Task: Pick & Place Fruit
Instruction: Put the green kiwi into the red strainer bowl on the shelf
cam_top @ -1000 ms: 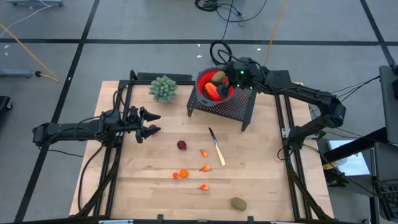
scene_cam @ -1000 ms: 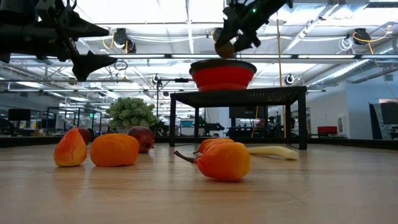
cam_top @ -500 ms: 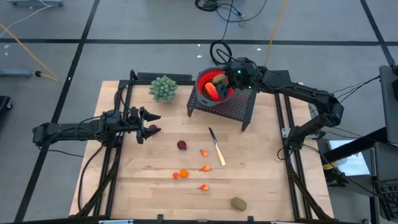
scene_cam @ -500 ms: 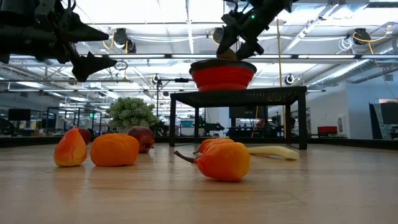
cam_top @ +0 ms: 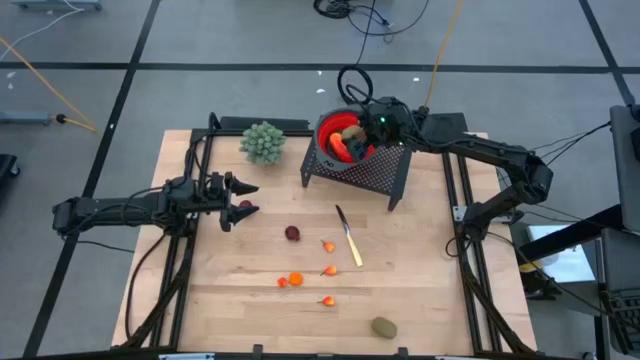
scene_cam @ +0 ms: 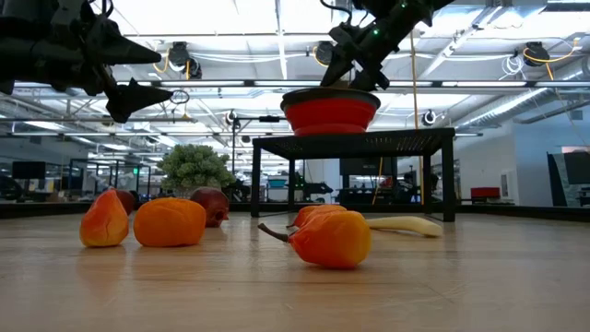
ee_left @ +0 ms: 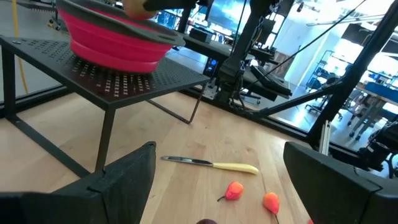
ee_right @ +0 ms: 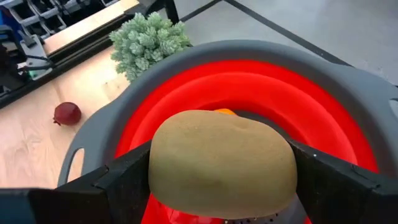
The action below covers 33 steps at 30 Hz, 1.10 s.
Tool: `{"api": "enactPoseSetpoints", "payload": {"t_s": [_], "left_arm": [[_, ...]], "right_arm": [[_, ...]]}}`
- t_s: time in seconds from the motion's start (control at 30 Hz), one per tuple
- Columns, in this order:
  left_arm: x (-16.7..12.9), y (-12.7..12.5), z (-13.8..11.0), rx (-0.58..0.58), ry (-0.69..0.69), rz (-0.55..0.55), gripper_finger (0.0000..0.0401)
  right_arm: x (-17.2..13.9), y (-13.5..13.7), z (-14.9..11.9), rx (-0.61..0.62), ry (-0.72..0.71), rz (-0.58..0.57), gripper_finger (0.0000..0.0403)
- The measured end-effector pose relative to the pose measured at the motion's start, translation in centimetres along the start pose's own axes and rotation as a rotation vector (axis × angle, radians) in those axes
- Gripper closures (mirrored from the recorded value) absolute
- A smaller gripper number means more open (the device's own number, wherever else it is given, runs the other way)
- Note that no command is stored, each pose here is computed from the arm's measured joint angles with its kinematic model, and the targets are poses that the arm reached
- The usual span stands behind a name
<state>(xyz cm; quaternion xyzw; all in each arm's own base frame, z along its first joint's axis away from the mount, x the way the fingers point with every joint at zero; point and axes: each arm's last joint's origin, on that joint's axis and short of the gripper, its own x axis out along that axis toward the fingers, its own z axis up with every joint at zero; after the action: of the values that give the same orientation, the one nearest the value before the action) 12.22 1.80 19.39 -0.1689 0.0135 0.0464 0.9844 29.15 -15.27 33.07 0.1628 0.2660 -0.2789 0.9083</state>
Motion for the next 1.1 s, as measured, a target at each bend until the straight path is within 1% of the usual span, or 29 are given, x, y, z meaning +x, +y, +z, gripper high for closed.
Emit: {"api": "enactPoseSetpoints", "payload": {"t_s": [0.37, 1.1], "left_arm": [[0.00, 0.00, 0.00, -0.001, 0.000, 0.000, 0.0048], [0.00, -0.01, 0.02, -0.002, -0.002, -0.001, 0.0048]], "right_arm": [[0.03, 0.11, 0.50, -0.023, -0.058, 0.012, 0.0078], [0.03, 0.15, 0.46, -0.027, -0.055, 0.012, 0.0078]]}}
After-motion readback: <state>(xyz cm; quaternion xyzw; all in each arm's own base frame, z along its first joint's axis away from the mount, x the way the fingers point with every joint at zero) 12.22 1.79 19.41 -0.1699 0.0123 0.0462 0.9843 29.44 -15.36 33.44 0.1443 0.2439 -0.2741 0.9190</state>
